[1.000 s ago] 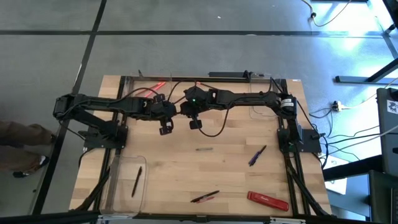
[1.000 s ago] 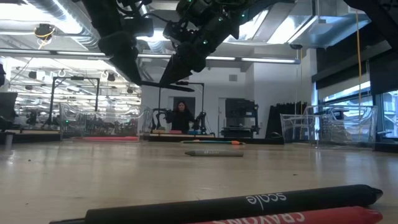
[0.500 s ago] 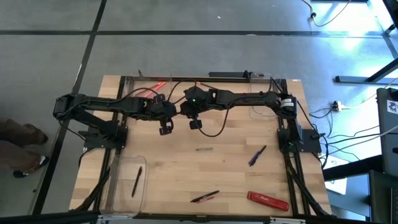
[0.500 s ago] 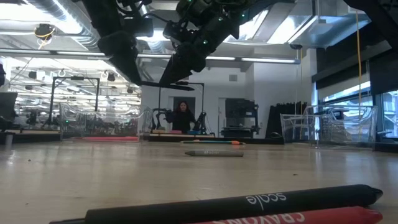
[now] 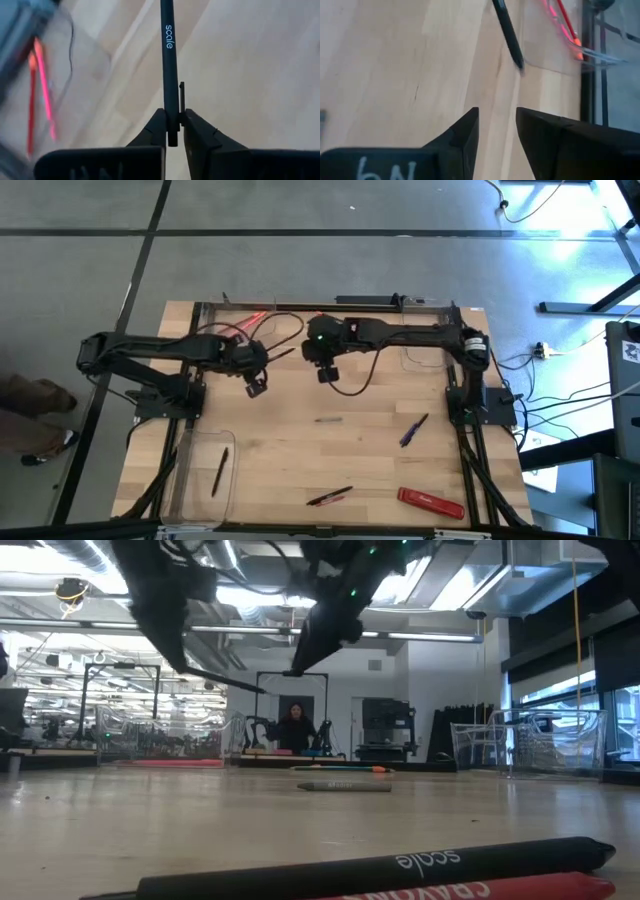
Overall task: Sort crayons/erasers/pens/pencils in bins
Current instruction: Put the left black pen into the bottom left transparent bin
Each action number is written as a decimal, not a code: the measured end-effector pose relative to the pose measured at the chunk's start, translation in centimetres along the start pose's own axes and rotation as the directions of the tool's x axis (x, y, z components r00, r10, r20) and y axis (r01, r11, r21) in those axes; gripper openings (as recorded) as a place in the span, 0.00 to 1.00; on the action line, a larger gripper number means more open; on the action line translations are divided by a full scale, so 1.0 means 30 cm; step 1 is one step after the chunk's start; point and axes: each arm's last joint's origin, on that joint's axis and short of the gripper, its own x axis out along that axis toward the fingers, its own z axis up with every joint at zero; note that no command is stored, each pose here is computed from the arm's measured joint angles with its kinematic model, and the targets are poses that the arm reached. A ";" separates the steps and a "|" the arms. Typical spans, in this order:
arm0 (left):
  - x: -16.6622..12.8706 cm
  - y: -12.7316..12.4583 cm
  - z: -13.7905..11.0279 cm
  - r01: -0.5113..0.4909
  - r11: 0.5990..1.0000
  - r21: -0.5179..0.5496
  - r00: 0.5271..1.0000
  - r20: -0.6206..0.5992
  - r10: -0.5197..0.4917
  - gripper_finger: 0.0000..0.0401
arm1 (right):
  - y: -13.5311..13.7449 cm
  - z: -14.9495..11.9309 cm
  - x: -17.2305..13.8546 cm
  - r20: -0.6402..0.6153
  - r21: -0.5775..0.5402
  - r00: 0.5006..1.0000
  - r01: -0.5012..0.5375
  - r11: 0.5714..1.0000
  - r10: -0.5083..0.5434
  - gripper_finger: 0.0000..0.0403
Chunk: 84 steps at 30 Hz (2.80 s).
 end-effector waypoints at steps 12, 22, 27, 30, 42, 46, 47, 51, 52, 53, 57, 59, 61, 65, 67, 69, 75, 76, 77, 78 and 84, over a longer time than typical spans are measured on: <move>-0.190 -0.012 -0.157 0.331 0.856 -0.398 0.901 -0.135 -0.411 0.06 | -0.071 -0.006 -0.222 0.051 0.068 0.997 0.056 0.996 -0.060 0.33; -0.329 -0.023 -0.256 0.501 0.591 -0.632 0.526 -0.320 -0.788 0.06 | -0.089 -0.012 -0.244 0.064 0.071 0.996 0.064 0.995 -0.068 0.33; -0.376 -0.022 -0.288 0.447 0.530 -0.721 0.309 -0.432 -0.847 0.06 | -0.090 -0.009 -0.244 0.074 0.071 0.995 0.065 0.995 -0.071 0.33; -0.389 -0.025 -0.305 0.379 0.553 -0.742 0.199 -0.518 -0.832 0.06 | -0.090 -0.007 -0.244 0.080 0.074 0.995 0.061 0.995 -0.067 0.33; -0.321 -0.150 -0.329 0.300 0.752 -0.588 0.237 -0.717 -0.655 0.05 | -0.090 -0.007 -0.244 0.080 0.091 0.995 0.058 0.994 -0.066 0.33; -0.283 -0.219 -0.335 0.314 0.797 -0.516 0.193 -0.787 -0.586 0.05 | -0.090 -0.008 -0.244 0.080 0.091 0.995 0.057 0.994 -0.064 0.33; -0.272 -0.236 -0.336 0.319 0.805 -0.500 0.187 -0.799 -0.571 0.05 | -0.090 -0.008 -0.244 0.081 0.091 0.995 0.056 0.994 -0.063 0.33; -0.226 -0.293 -0.343 0.328 0.836 -0.441 0.182 -0.838 -0.514 0.05 | -0.086 -0.006 -0.245 0.106 0.086 0.994 0.006 0.996 -0.015 0.33; -0.214 -0.305 -0.345 0.328 0.842 -0.428 0.182 -0.846 -0.501 0.05 | -0.084 -0.005 -0.244 0.115 0.084 0.993 -0.010 0.996 0.001 0.33; -0.203 -0.316 -0.346 0.328 0.848 -0.416 0.182 -0.853 -0.489 0.05 | -0.083 -0.005 -0.244 0.120 0.082 0.993 -0.021 0.996 0.011 0.33; -0.165 -0.354 -0.354 0.338 0.864 -0.372 0.180 -0.876 -0.448 0.05 | -0.082 -0.004 -0.245 0.126 0.079 0.992 -0.032 0.996 0.022 0.33; -0.148 -0.368 -0.358 0.345 0.869 -0.354 0.178 -0.885 -0.431 0.05 | -0.082 -0.004 -0.245 0.126 0.078 0.992 -0.031 0.996 0.021 0.33; -0.133 -0.380 -0.361 0.349 0.873 -0.339 0.176 -0.892 -0.417 0.05 | -0.082 -0.004 -0.245 0.126 0.072 0.992 -0.030 0.997 0.021 0.33; -0.110 -0.406 -0.364 0.386 0.857 -0.340 0.119 -0.903 -0.412 0.05 | -0.082 -0.004 -0.245 0.126 0.070 0.992 -0.029 0.997 0.021 0.33; -0.099 -0.416 -0.366 0.411 0.848 -0.336 0.103 -0.907 -0.409 0.05 | -0.082 -0.004 -0.245 0.126 0.070 0.992 -0.029 0.997 0.021 0.33; -0.090 -0.423 -0.368 0.426 0.845 -0.324 0.103 -0.910 -0.401 0.05 | -0.082 -0.004 -0.245 0.126 0.070 0.992 -0.029 0.997 0.021 0.33; -0.067 -0.433 -0.372 0.417 0.864 -0.283 0.158 -0.913 -0.375 0.14 | -0.082 -0.004 -0.244 0.125 0.070 0.992 -0.029 0.997 0.020 0.33; -0.064 -0.432 -0.371 0.416 0.868 -0.271 0.180 -0.911 -0.371 0.16 | -0.082 -0.004 -0.244 0.125 0.070 0.992 -0.029 0.997 0.020 0.33; -0.062 -0.432 -0.371 0.416 0.872 -0.259 0.200 -0.909 -0.366 0.18 | -0.082 -0.004 -0.244 0.125 0.070 0.992 -0.029 0.997 0.020 0.33; -0.060 -0.431 -0.371 0.412 0.877 -0.246 0.223 -0.906 -0.360 0.19 | -0.082 -0.004 -0.244 0.124 0.070 0.992 -0.029 0.997 0.020 0.33; -0.056 -0.429 -0.370 0.406 0.887 -0.219 0.271 -0.898 -0.346 0.22 | -0.081 -0.006 -0.244 0.119 0.070 0.993 -0.032 0.997 0.024 0.33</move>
